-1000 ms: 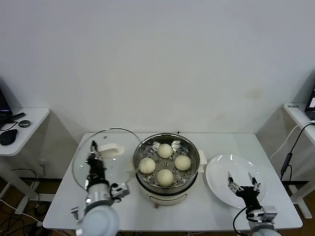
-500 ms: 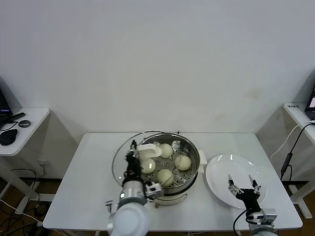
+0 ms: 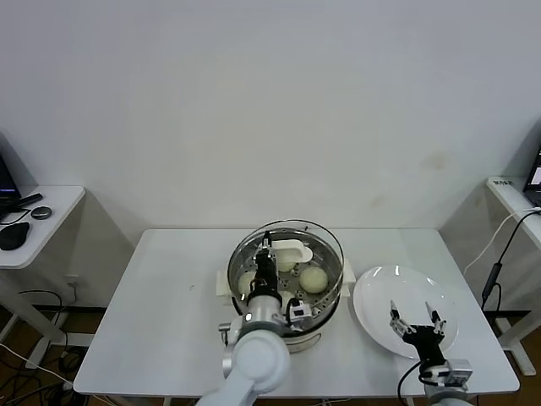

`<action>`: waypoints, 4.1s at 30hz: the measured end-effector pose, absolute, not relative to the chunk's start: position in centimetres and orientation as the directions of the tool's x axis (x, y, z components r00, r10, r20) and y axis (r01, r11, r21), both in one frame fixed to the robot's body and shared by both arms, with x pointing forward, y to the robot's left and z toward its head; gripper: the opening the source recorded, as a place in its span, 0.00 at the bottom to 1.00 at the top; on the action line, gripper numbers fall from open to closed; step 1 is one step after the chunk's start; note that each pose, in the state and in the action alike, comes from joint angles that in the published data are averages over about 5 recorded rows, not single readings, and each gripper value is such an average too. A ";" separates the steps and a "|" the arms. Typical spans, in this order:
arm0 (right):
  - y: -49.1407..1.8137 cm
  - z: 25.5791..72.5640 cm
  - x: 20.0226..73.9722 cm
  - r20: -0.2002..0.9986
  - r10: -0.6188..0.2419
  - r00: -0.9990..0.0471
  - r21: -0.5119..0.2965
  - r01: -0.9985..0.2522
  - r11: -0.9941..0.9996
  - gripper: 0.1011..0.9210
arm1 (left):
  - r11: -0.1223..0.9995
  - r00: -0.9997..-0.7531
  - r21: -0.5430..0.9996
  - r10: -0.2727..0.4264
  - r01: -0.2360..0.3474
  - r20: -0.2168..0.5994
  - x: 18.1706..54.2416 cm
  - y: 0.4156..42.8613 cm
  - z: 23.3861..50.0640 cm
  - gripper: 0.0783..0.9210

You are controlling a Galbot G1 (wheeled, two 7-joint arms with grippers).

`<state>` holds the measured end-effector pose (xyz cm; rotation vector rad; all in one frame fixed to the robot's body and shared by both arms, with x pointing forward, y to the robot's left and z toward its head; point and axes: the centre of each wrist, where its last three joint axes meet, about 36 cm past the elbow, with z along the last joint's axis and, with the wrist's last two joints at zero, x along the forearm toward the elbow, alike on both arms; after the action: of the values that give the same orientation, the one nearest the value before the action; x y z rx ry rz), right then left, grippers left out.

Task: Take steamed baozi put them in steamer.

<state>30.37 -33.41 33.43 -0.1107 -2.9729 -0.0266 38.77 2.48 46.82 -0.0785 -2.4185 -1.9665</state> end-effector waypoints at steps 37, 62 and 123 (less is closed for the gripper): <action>-33.0 33.1 30.8 0.173 0.072 -0.982 0.026 0.078 0.997 0.88 | 0.045 -0.998 0.997 0.005 0.061 0.061 39.6 0.7 42.9 0.11; -32.6 33.1 31.0 0.188 0.069 -0.980 0.045 0.079 0.996 0.88 | 0.101 -0.994 0.991 0.067 0.088 0.081 35.9 2.1 44.3 0.67; -33.1 37.6 23.9 0.308 -0.011 -0.951 -0.107 -0.046 0.993 0.88 | 0.958 -0.953 0.266 0.021 0.106 0.303 21.7 24.1 42.1 0.88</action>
<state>23.86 -33.13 37.59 0.0417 -2.8246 0.1617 21.70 24.09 42.13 -0.0938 -2.8092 -0.4058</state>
